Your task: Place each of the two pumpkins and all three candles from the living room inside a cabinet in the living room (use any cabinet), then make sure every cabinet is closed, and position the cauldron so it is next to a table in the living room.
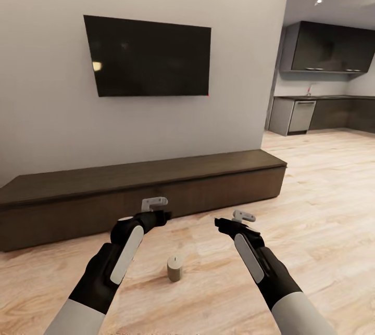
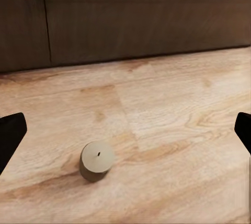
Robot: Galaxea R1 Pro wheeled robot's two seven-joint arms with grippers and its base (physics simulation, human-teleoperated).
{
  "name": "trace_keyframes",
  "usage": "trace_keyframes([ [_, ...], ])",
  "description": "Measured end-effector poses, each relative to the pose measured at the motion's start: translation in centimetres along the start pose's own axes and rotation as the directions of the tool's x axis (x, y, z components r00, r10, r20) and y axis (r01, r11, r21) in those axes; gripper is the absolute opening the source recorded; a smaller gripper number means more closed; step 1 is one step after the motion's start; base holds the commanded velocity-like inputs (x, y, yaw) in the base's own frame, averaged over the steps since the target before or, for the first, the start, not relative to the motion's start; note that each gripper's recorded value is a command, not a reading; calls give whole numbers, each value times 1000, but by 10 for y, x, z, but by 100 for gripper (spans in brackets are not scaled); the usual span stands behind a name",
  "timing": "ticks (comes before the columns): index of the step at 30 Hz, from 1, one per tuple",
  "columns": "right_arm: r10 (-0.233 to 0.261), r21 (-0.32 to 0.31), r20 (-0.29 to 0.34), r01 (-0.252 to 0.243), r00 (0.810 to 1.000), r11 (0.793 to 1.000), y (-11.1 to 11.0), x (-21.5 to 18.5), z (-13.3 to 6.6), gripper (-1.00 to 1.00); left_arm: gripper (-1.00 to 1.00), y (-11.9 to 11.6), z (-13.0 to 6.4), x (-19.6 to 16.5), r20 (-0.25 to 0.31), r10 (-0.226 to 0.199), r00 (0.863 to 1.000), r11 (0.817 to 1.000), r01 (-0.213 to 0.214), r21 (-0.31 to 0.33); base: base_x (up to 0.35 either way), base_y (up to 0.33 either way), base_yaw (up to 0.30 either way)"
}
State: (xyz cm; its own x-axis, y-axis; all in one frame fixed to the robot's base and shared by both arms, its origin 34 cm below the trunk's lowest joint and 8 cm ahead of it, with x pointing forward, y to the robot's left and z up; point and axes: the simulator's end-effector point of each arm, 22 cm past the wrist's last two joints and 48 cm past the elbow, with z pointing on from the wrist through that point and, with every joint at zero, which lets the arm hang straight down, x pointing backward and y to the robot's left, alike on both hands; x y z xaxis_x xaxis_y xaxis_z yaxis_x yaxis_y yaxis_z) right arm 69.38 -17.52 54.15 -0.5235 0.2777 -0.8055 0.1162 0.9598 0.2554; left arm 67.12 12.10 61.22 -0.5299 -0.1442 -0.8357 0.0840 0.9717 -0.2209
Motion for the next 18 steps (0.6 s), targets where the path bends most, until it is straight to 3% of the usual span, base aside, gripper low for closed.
trace_keyframes([
  [12,-9,0,21,9,1000,1000,3,-4,1,100,100,1,4,4,-9,-1,1000,1000,1,-3,0,-334,35],
  [18,-10,-1,23,10,1000,1000,3,-4,1,100,100,1,4,4,-10,-1,1000,1000,1,-4,127,-305,1],
])
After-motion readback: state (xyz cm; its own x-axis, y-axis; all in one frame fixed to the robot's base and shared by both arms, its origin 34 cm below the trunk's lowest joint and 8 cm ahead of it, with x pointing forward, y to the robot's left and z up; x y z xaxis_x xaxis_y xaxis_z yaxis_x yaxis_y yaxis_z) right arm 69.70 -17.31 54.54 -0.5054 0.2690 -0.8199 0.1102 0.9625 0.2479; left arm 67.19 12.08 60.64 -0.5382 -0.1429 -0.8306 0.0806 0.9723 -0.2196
